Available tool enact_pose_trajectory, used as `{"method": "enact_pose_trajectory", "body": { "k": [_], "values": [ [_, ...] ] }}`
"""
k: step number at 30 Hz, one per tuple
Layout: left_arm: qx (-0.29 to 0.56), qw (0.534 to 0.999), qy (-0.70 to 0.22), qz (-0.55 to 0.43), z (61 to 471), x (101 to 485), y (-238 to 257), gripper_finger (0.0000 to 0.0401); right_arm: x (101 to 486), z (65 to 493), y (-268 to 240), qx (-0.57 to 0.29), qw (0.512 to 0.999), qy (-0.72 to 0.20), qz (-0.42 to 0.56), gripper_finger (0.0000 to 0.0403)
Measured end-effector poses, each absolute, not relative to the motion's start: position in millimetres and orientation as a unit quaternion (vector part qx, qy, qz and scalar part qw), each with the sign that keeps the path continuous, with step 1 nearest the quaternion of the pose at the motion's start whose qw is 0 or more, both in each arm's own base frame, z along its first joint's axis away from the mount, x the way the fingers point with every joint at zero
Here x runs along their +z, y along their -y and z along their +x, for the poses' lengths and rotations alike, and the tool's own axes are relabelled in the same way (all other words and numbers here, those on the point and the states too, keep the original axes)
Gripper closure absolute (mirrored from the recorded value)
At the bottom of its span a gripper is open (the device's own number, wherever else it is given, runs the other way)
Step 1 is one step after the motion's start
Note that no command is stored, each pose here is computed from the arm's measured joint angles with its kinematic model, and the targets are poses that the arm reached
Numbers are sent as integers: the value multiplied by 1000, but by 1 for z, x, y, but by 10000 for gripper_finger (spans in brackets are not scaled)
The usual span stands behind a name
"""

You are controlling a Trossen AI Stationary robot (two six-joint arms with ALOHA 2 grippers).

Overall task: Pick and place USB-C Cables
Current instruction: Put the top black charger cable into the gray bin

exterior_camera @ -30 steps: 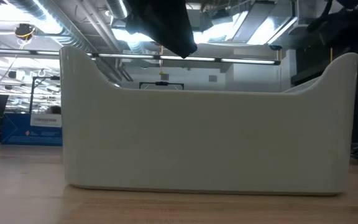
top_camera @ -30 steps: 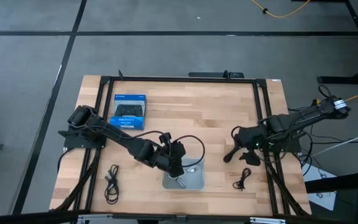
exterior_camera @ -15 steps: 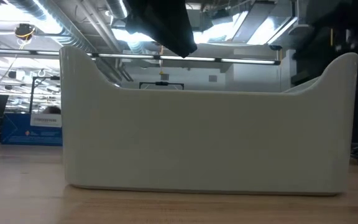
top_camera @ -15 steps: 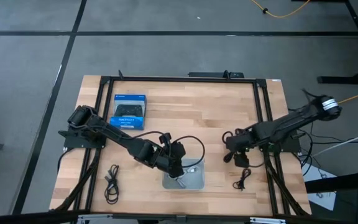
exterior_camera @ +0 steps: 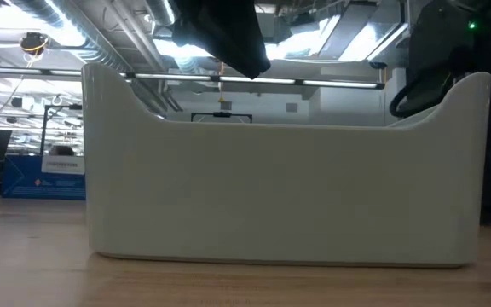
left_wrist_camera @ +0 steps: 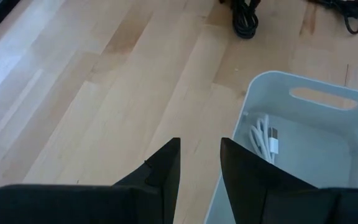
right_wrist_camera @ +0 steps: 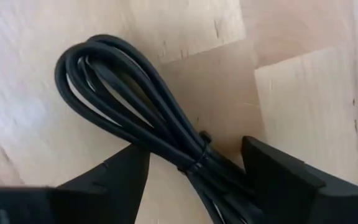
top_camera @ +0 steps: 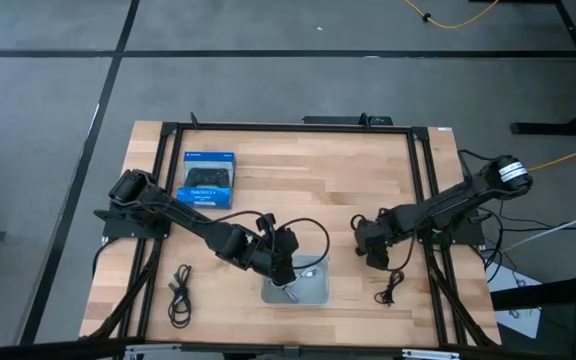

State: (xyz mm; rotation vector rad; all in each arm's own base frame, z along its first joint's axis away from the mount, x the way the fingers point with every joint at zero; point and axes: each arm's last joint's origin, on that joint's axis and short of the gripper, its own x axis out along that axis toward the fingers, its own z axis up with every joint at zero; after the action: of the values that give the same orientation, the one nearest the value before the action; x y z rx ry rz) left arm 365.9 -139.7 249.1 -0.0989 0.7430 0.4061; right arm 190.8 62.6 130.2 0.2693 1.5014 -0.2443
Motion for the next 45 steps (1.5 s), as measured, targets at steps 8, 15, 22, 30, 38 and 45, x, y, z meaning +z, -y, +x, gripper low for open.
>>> {"method": "enact_pose_trajectory", "body": {
  "k": [8,15,22,30,38,45],
  "values": [
    [197,911,-359,-49,366,249,140,294,129,191,-62,-149,709,-674,143,244],
    [202,903,-379,-25,362,247,138,294,155,210,-70,-107,723,-669,134,342],
    [244,866,-435,29,335,252,133,294,208,246,-83,-66,803,-585,87,342],
    [283,816,-497,90,292,260,140,294,256,285,-102,7,913,-403,62,342],
    [334,790,-513,45,232,286,148,294,246,312,-123,112,925,-349,102,342],
    [343,804,-466,-135,205,295,166,294,226,331,-134,180,920,-332,101,339]
  ]
}}
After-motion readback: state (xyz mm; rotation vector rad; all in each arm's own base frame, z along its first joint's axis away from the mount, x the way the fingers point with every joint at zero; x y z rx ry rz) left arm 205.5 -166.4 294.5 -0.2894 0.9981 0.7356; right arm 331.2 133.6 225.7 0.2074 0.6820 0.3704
